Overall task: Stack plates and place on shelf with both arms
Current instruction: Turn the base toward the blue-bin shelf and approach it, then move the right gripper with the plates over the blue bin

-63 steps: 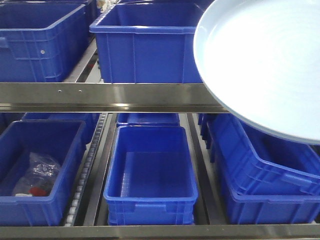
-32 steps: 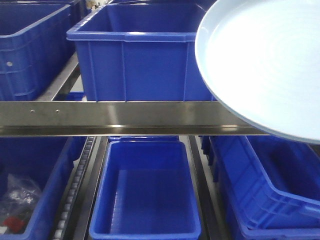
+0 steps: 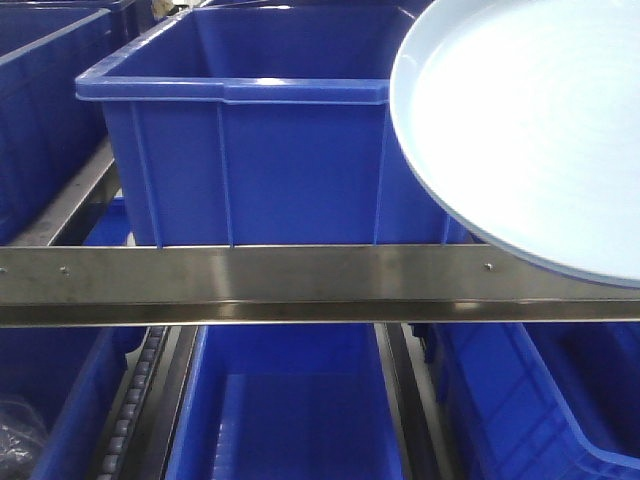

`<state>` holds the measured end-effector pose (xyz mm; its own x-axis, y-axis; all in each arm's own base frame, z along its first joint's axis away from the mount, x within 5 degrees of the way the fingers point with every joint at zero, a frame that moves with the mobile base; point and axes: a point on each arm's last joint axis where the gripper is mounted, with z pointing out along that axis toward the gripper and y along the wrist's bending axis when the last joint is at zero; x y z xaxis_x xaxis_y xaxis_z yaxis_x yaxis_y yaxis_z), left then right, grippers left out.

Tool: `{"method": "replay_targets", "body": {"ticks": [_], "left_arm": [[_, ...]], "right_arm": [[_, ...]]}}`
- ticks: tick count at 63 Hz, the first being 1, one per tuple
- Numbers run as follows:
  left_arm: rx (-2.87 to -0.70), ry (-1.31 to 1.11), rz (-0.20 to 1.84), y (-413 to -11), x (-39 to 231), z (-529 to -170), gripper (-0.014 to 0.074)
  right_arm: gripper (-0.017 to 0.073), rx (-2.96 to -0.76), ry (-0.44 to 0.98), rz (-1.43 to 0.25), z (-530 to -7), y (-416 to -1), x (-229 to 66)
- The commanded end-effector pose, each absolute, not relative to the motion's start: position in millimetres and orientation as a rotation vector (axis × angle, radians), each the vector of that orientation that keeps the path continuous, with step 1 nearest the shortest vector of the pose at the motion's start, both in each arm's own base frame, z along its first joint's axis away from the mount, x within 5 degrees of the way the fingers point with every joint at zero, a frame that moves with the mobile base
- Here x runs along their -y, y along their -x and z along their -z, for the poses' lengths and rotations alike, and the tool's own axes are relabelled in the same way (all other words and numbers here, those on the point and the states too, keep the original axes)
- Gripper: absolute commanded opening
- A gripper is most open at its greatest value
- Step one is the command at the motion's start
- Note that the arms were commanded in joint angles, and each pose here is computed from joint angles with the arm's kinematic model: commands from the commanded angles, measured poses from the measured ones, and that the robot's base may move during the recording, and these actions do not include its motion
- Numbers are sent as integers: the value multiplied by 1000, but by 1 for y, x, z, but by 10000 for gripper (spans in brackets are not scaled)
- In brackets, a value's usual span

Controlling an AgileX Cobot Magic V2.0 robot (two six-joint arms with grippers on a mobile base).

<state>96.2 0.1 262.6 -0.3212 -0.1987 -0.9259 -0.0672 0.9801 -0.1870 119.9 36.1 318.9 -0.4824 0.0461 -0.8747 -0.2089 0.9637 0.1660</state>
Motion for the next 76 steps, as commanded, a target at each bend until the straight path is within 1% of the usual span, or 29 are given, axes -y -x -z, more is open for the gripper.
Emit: {"method": "replay_targets", "body": {"ticks": [1, 76], "left_arm": [[-1793, 180, 153, -99, 1, -278, 90], [-1793, 180, 153, -99, 1, -278, 90]], "right_arm": [[48, -1933, 106, -318, -336, -122, -36], [48, -1933, 106, -318, -336, -122, -36]]}}
